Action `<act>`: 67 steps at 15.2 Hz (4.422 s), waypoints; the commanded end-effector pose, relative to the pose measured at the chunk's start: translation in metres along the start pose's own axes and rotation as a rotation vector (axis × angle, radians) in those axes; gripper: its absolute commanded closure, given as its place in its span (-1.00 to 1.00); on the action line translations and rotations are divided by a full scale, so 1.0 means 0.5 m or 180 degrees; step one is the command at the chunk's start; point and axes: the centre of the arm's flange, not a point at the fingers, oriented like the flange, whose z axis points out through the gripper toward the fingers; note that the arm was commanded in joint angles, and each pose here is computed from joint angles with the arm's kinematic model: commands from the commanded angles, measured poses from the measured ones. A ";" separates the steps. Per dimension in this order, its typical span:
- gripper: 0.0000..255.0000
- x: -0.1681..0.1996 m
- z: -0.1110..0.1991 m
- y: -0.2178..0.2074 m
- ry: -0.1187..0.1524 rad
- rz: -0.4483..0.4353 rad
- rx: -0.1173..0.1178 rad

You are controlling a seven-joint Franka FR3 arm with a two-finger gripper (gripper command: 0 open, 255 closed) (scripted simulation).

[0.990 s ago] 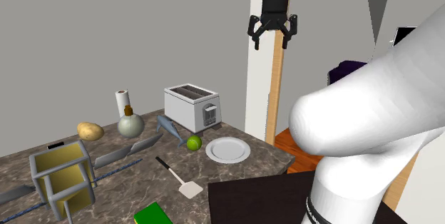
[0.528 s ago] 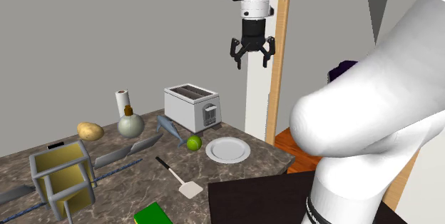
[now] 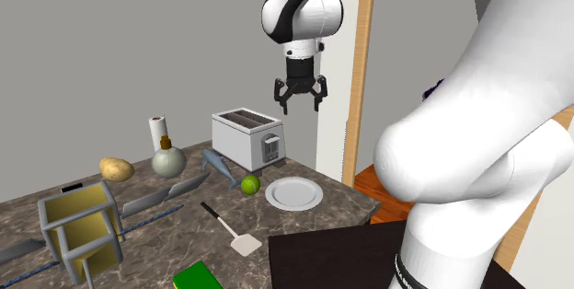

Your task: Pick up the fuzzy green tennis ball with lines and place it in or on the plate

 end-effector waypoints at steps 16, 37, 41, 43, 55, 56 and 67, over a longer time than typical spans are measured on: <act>-1.00 0.118 0.346 -0.270 -0.0088 -0.0175 -0.0103; -1.00 0.156 0.567 -0.372 -0.0124 -0.0245 -0.0144; 1.00 0.156 0.566 -0.371 -0.0124 -0.0245 -0.0144; 1.00 0.156 0.566 -0.371 -0.0124 -0.0245 -0.0144; 1.00 0.163 0.493 -0.367 -0.0124 -0.0245 -0.0144; 1.00 0.164 0.483 -0.367 -0.0124 -0.0245 -0.0144; 1.00 0.159 0.393 -0.310 -0.0124 -0.0245 -0.0144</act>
